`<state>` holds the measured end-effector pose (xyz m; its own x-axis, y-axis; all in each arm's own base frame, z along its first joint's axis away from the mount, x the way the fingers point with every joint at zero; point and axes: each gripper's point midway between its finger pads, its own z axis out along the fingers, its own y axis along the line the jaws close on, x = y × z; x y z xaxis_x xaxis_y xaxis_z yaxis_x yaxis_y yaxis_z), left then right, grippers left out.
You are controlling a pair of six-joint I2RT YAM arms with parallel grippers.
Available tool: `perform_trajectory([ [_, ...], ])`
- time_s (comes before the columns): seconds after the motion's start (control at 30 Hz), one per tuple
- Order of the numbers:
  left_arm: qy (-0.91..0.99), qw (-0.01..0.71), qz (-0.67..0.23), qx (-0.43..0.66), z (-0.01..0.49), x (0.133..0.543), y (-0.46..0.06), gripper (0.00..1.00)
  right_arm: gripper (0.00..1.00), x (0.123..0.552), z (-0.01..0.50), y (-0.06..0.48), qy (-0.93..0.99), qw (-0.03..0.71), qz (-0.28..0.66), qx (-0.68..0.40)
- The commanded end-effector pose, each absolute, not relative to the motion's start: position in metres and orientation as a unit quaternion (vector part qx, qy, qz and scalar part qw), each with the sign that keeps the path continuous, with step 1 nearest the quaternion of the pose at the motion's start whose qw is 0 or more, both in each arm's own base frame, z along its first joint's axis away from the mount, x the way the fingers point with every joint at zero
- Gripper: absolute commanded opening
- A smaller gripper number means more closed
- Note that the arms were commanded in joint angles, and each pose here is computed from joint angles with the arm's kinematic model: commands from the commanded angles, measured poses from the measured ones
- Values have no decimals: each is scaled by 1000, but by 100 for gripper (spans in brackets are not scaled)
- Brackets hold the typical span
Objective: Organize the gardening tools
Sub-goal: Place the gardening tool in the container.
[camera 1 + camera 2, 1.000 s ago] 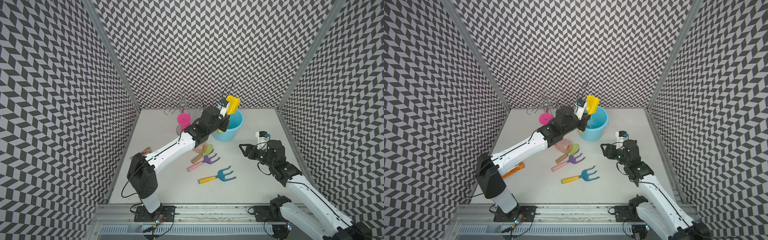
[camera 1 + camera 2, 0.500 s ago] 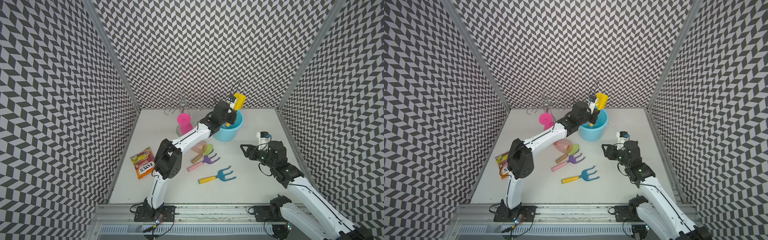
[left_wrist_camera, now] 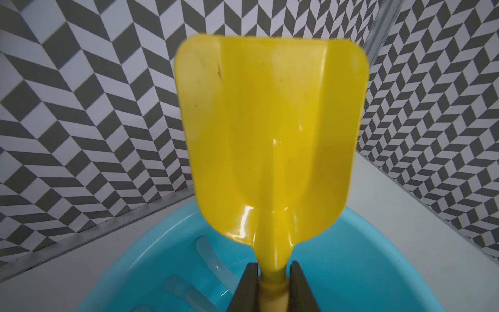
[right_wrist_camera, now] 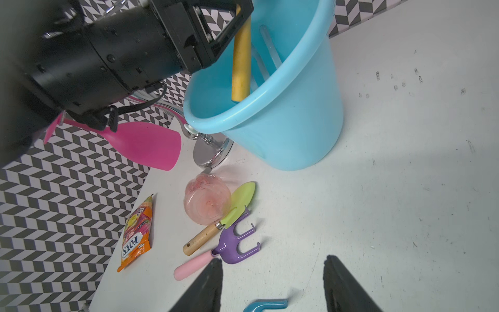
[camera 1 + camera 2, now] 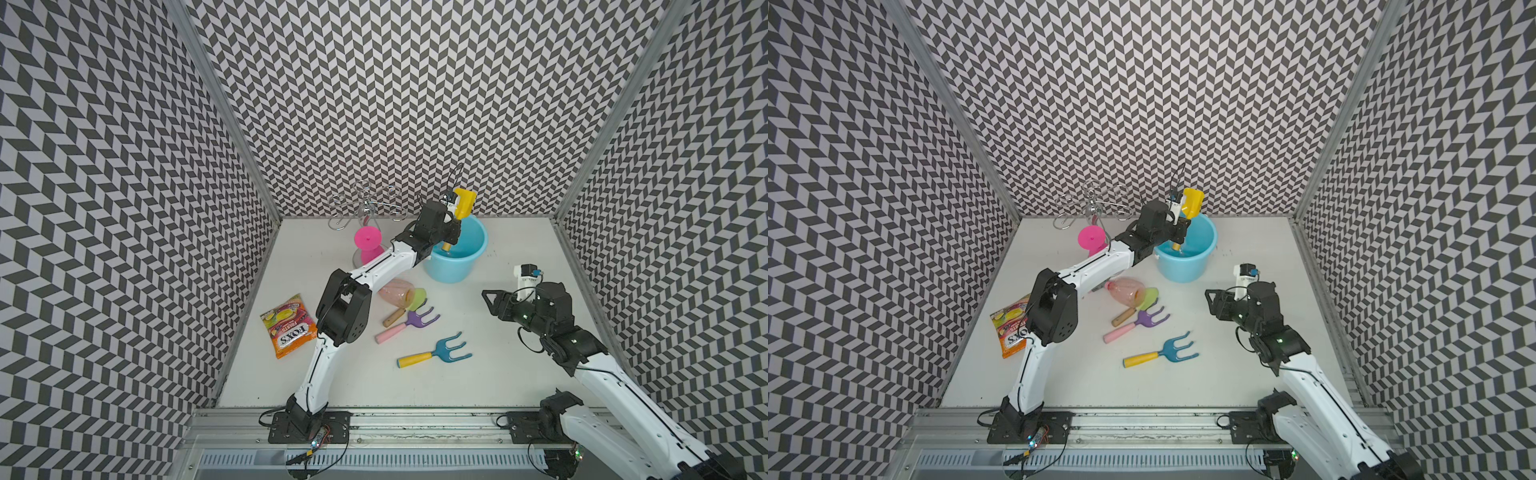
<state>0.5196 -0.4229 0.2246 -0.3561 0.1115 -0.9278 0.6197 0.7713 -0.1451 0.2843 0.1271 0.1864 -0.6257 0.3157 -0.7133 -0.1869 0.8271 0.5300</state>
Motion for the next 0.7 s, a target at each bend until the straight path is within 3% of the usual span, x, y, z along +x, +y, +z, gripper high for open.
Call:
perform_trajectory([
  [0.0, 771, 524, -267, 242, 234, 517, -436, 1, 61, 291, 193, 124, 847, 448, 285, 37],
  [0.23, 782, 508, -263, 248, 217, 516, -437, 18, 61, 292, 191, 122, 847, 448, 281, 42],
  [0.43, 786, 502, -262, 250, 210, 516, -437, 27, 61, 292, 189, 122, 848, 447, 280, 46],
  [0.57, 786, 501, -263, 249, 210, 516, -438, 39, 61, 292, 189, 121, 848, 448, 281, 47],
  [0.67, 784, 504, -263, 249, 216, 515, -437, 41, 61, 291, 189, 121, 847, 448, 281, 46],
])
